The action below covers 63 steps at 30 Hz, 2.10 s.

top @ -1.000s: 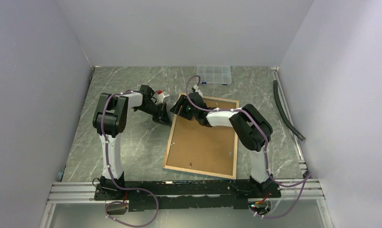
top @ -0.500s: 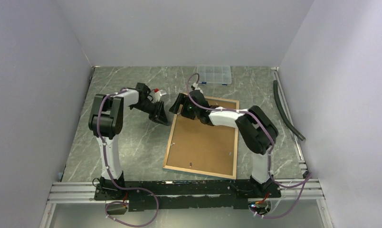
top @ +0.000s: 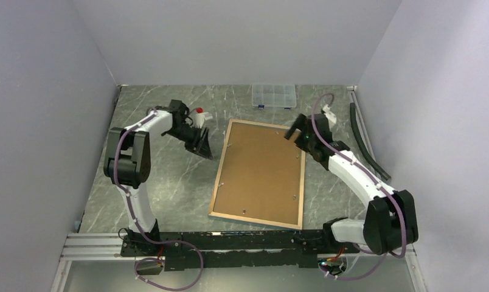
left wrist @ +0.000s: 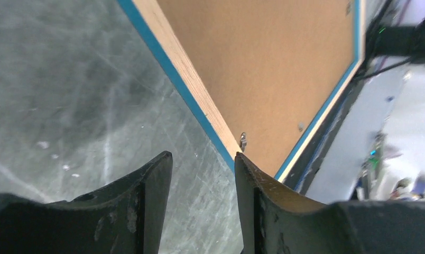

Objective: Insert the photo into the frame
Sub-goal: Adjust the photo frame at the center of the board.

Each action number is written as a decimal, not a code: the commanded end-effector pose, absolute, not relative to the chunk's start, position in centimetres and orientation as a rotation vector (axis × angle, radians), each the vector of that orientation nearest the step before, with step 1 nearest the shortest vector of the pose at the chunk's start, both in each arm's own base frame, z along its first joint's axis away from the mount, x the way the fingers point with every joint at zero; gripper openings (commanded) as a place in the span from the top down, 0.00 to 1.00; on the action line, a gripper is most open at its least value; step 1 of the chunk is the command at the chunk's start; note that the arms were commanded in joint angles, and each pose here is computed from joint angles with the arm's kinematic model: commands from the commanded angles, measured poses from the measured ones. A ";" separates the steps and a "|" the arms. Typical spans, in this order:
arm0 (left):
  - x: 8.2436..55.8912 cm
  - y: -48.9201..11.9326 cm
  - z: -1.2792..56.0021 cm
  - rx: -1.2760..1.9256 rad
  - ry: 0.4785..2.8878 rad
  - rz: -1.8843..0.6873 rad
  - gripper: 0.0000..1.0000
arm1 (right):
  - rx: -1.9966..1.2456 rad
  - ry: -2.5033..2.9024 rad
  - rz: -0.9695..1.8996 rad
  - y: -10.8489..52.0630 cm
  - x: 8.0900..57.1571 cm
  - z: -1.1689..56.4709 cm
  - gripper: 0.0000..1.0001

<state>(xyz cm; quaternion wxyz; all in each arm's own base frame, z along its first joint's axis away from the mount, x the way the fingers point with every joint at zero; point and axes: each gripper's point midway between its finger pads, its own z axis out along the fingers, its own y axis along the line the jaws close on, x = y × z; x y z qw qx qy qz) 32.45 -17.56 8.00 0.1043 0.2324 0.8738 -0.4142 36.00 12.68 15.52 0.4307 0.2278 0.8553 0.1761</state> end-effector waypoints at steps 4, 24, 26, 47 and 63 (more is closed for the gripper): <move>29.4 -17.0 4.5 1.166 2.547 -0.883 0.51 | 0.755 2.230 0.307 5.4 35.1 9.9 0.00; 20.5 -14.7 2.4 1.719 2.281 -0.751 0.61 | 0.724 2.364 0.703 13.3 43.2 4.7 0.00; 19.7 -14.6 2.0 1.762 2.279 -0.744 0.61 | 0.635 2.403 0.714 16.8 44.6 5.1 0.00; 16.5 -17.9 6.9 1.794 2.237 -0.977 0.65 | 0.159 2.374 0.806 34.3 50.1 15.3 0.00; 40.6 -6.9 14.7 0.894 2.414 -0.583 0.60 | 0.425 2.498 0.866 22.7 24.4 12.9 0.00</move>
